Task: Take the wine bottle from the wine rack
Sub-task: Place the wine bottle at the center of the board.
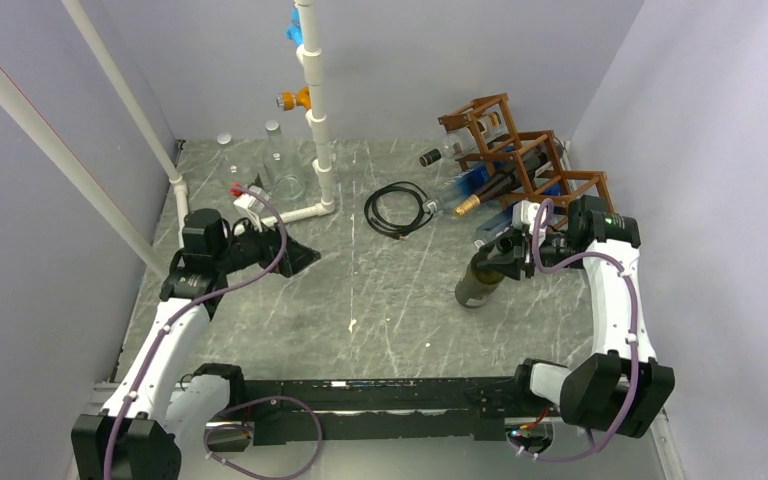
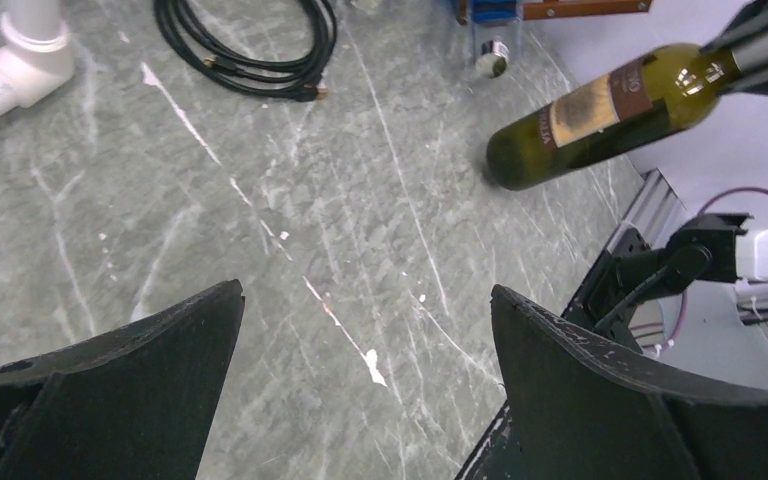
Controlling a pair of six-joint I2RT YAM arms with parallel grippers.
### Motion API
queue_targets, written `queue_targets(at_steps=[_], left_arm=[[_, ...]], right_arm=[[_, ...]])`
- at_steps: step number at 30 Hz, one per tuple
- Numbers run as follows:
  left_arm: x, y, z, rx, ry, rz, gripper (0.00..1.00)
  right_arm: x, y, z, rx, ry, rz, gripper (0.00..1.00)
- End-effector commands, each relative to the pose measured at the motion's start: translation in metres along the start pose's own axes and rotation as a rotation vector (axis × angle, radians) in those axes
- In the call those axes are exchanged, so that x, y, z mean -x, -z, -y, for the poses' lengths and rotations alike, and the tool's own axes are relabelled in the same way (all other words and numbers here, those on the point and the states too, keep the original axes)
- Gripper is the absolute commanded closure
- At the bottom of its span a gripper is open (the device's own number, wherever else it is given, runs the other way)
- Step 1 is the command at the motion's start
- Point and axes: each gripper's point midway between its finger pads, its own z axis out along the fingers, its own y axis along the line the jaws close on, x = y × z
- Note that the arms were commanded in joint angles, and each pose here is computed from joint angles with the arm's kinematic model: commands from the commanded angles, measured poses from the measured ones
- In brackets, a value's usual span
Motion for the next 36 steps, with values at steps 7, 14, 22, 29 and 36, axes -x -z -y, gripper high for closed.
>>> queue_targets(at_steps=[7,14,22,29,36], left_arm=[[0.004,-0.017,0.053,-0.092,-0.136,0.031,0.0],[0.01,-0.031,0.092,-0.168,-0.208,0.083,0.0],[0.008,-0.042,0.118,-0.217,-0.27,0.114,0.0],[0.003,-0.051,0.131,-0.238,-0.286,0.118,0.0],[-0.001,-0.06,0.143,-0.258,-0.296,0.113,0.0]], right_arm=[[0.036,-0.023,0.001,0.075,0.014,0.192,1.0],[0.033,-0.044,-0.001,0.16,0.039,0.158,1.0],[0.025,-0.062,0.0,0.198,0.009,0.121,1.0],[0.019,-0.07,-0.003,0.206,-0.015,0.105,0.89],[0.012,-0.072,-0.007,0.209,-0.02,0.103,0.6]])
